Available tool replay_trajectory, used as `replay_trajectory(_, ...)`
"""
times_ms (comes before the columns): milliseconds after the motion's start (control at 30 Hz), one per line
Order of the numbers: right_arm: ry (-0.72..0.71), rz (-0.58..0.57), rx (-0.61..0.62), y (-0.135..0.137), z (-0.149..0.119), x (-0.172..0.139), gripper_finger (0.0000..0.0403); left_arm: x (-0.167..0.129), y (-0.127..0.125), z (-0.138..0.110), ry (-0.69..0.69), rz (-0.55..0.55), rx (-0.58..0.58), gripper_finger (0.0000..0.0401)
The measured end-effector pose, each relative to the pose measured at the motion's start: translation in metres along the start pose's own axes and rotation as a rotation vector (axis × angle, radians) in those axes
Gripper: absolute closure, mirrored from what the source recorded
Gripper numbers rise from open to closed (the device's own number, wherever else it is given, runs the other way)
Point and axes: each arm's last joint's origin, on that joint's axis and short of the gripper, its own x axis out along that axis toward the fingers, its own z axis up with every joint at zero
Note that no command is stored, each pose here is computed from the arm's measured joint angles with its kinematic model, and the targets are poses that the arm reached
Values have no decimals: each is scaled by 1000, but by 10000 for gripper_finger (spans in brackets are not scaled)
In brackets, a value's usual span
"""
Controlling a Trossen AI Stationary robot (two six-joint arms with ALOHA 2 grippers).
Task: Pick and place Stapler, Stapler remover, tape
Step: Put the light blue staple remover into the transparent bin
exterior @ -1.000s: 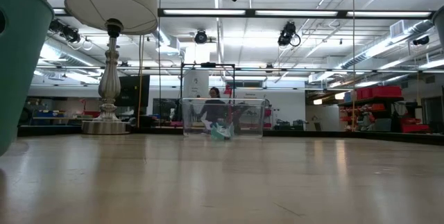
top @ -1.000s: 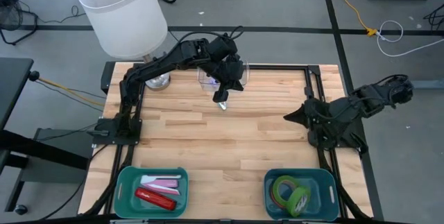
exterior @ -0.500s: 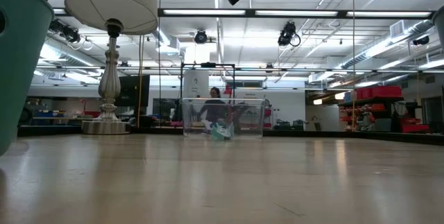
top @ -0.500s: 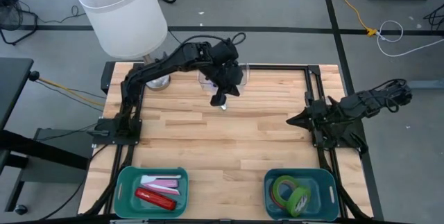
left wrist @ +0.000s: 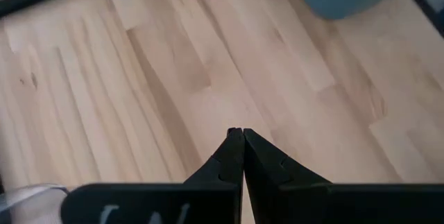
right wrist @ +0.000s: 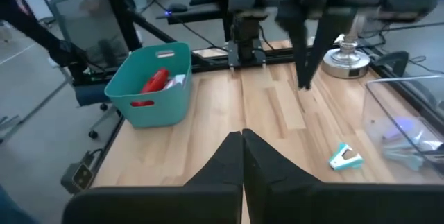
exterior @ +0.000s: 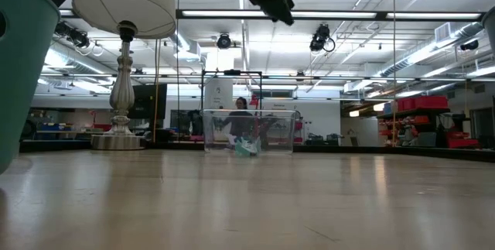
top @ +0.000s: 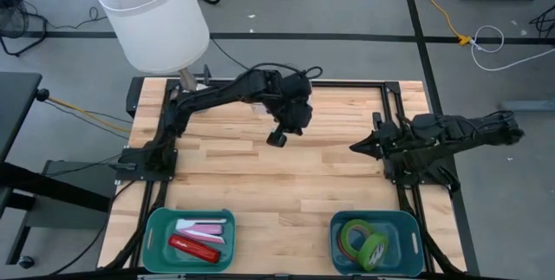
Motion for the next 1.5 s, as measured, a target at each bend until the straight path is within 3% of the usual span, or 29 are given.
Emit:
replay_trajectory(100,-1,-2,10,-4,1,0,403,11,2,-4,40,-7,4,387)
replay_trajectory(300,2,10,17,-8,1,1,403,30,3,-11,182,32,158,373)
replay_trajectory(467,10,1,18,-9,1,1,403,39,5,-15,248,39,248,311)
replay_trajectory(733,23,-2,24,-10,-1,1,403,54,8,-21,318,39,253,198)
replay_trajectory(967,23,-2,22,-10,-1,1,403,72,11,-30,388,12,245,138)
replay_trajectory(1167,32,-3,24,-10,-2,1,403,88,12,-39,462,-30,249,120)
replay_trajectory(1500,40,-5,24,-10,-2,3,403,116,15,-67,629,-65,442,134)
